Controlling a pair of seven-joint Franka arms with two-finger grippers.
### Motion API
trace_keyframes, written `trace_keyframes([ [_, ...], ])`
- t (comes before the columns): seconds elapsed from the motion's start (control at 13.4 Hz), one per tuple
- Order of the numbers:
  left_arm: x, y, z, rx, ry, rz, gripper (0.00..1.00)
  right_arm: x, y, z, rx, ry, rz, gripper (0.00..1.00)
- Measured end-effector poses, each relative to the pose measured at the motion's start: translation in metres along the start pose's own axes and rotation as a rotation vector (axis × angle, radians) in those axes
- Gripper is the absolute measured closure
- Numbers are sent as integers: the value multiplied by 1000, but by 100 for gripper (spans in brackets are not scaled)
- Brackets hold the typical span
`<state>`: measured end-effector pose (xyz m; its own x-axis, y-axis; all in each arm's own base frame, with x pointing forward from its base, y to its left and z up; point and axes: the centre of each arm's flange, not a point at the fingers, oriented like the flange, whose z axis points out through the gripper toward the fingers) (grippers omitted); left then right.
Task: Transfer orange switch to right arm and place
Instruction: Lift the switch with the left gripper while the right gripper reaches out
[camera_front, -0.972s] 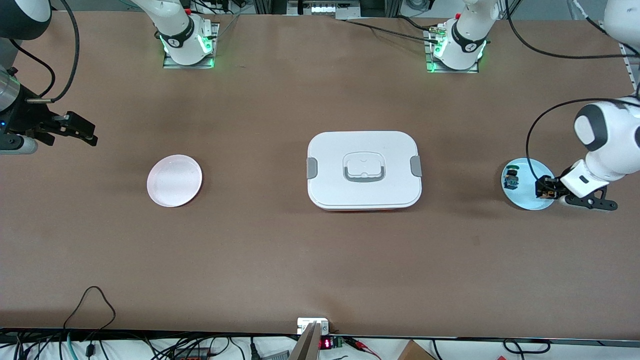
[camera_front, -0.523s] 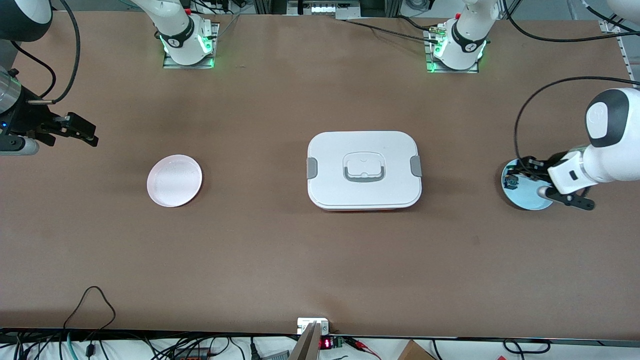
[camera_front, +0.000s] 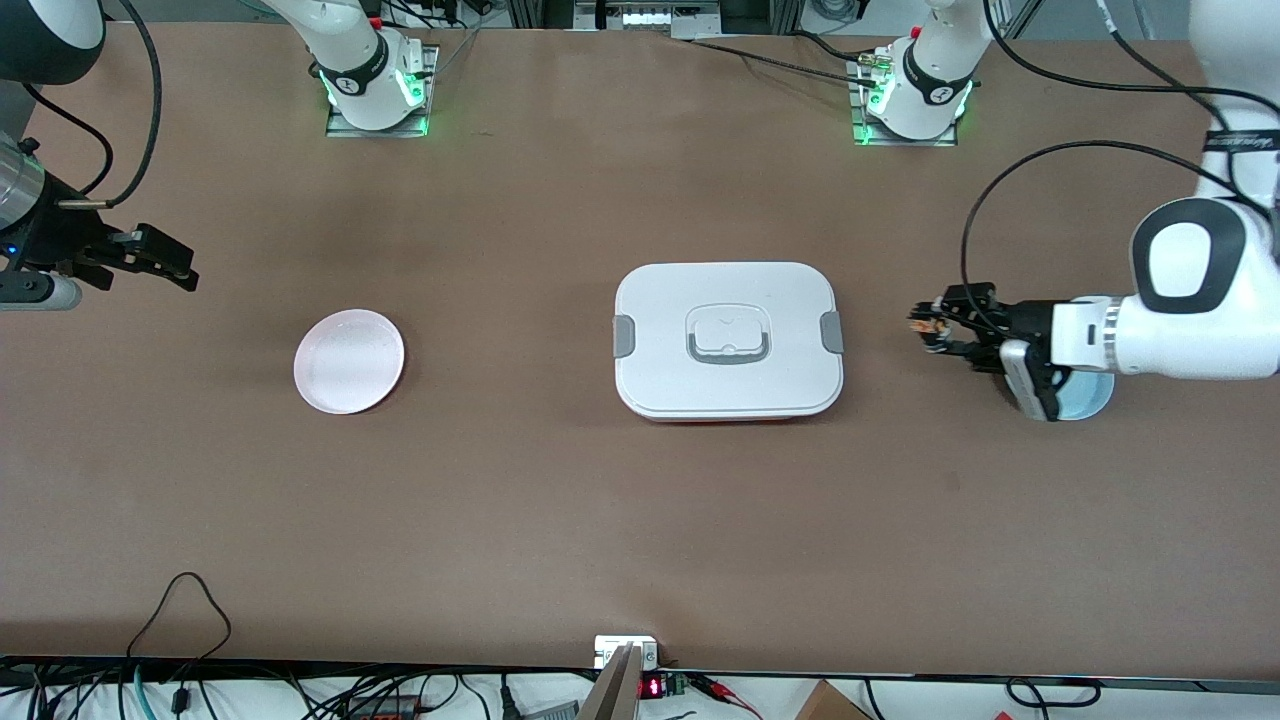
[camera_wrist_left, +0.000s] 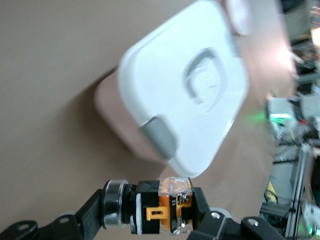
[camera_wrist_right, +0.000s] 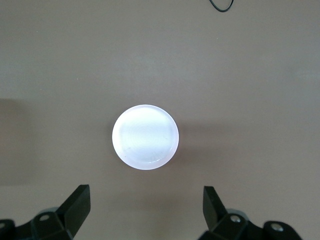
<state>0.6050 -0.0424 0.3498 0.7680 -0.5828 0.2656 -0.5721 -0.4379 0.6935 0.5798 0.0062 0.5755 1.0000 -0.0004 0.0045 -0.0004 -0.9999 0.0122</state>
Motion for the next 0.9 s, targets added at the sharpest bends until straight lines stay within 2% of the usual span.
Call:
trace_keyframes([
  [0.15,29,22,26,-73,78,214,27,-2,-3,2,27,-23,2,0],
  [0.3,58,50,50,-126,161,395,27,-4,-10,3,88,-39,7,0],
  [0.45,88,82,73,-155,275,562,27,-7,-17,4,154,-66,11,0],
  [0.67,125,128,107,-197,483,699,27,-13,-33,5,282,-122,11,0],
  [0.75,132,140,120,-186,546,751,27,-15,-40,5,334,-137,9,0],
  [0.9,142,164,159,-190,643,823,27,-19,-58,3,441,-175,-3,0],
])
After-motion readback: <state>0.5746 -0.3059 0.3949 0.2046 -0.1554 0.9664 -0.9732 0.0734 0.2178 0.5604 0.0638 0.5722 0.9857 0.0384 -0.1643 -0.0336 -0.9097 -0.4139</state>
